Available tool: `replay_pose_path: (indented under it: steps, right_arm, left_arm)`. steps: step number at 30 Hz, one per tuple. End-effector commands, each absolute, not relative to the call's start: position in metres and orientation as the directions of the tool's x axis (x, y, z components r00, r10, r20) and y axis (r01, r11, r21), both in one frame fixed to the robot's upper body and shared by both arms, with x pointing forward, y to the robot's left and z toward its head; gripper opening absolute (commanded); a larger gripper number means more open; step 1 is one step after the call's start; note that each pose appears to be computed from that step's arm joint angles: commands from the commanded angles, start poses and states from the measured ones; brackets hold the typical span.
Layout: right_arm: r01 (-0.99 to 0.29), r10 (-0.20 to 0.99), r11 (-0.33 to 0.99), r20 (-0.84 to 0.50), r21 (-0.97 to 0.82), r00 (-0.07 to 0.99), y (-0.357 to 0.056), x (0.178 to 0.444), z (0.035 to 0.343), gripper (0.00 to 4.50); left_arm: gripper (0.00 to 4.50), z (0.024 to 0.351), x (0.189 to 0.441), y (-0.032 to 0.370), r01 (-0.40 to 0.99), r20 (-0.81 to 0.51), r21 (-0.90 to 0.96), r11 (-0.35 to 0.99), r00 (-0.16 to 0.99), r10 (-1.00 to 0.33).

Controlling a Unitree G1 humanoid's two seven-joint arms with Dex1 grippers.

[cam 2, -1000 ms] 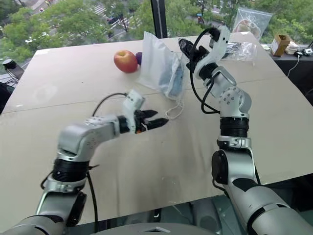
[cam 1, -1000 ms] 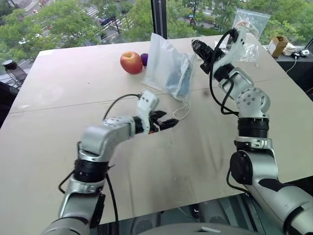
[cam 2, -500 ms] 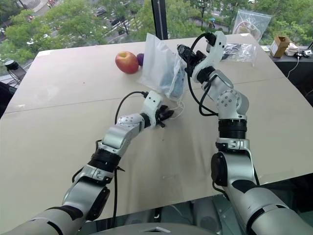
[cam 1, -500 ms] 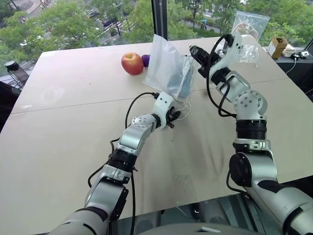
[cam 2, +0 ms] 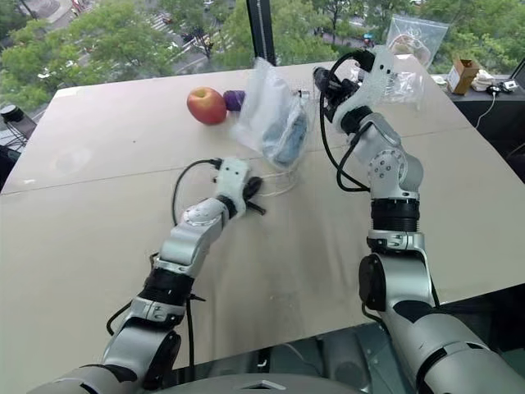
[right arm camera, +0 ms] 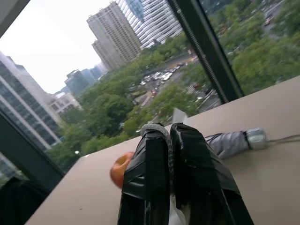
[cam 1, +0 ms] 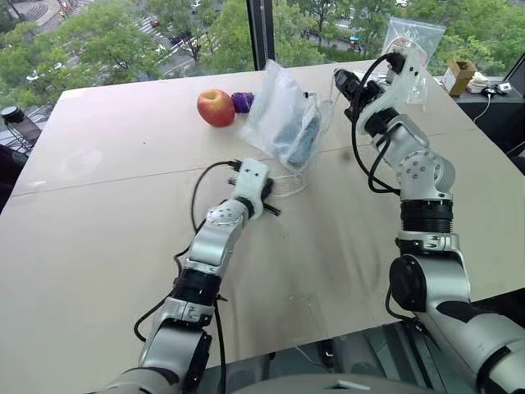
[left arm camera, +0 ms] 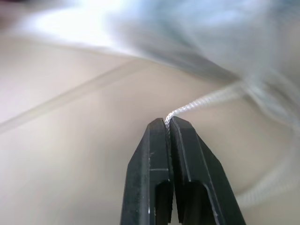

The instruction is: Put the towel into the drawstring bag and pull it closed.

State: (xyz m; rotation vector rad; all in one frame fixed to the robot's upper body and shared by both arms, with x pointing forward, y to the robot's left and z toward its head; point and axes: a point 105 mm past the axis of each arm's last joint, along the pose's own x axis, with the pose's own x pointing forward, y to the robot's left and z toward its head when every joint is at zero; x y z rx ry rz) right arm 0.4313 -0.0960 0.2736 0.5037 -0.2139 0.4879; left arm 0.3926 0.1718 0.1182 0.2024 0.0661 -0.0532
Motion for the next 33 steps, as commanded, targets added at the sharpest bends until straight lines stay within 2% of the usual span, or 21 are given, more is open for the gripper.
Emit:
replay_pose_path:
  steps: [1, 5, 11, 14, 16, 22, 26, 30, 33]
  right_arm:
    - [-0.474, 0.337, 0.801, 0.380, 0.365, 0.862, -0.104, 0.433, 0.296, 0.00]
    - [-0.421, 0.284, 0.835, 0.378, 0.354, 0.881, -0.115, 0.439, 0.296, 0.00]
    - [-0.309, 0.165, 0.889, 0.394, 0.339, 0.904, -0.141, 0.448, 0.301, 0.00]
    - [-0.198, 0.057, 0.924, 0.396, 0.325, 0.916, -0.161, 0.452, 0.302, 0.00]
    - [-0.114, -0.016, 0.944, 0.389, 0.308, 0.921, -0.175, 0.454, 0.299, 0.00]
    - [0.157, -0.277, 0.918, 0.305, 0.364, 0.911, -0.225, 0.455, 0.278, 0.00]
    - [0.369, -0.480, 0.833, 0.207, 0.412, 0.853, -0.265, 0.447, 0.256, 0.00]
    - [0.559, -0.665, 0.685, 0.088, 0.467, 0.741, -0.300, 0.431, 0.234, 0.00]
    - [0.640, -0.734, 0.618, 0.042, 0.456, 0.678, -0.314, 0.422, 0.225, 0.00]
  left_arm:
    - [0.03, 0.178, 0.377, 0.230, -0.286, 0.209, 0.234, 0.929, 0.948, 0.239]
    - [0.03, 0.209, 0.359, 0.262, -0.476, 0.364, 0.269, 0.837, 0.855, 0.370]
    - [0.03, 0.276, 0.338, 0.290, -0.656, 0.603, 0.341, 0.673, 0.702, 0.379]
    - [0.03, 0.294, 0.334, 0.301, -0.704, 0.653, 0.349, 0.618, 0.656, 0.379]
    - [0.03, 0.293, 0.333, 0.308, -0.720, 0.648, 0.338, 0.606, 0.645, 0.405]
    - [0.03, 0.262, 0.329, 0.335, -0.761, 0.543, 0.256, 0.596, 0.623, 0.563]
    - [0.03, 0.244, 0.318, 0.350, -0.810, 0.478, 0.197, 0.553, 0.572, 0.667]
    - [0.03, 0.223, 0.304, 0.370, -0.863, 0.376, 0.116, 0.492, 0.496, 0.782]
    - [0.03, 0.213, 0.302, 0.376, -0.873, 0.326, 0.090, 0.479, 0.480, 0.814]
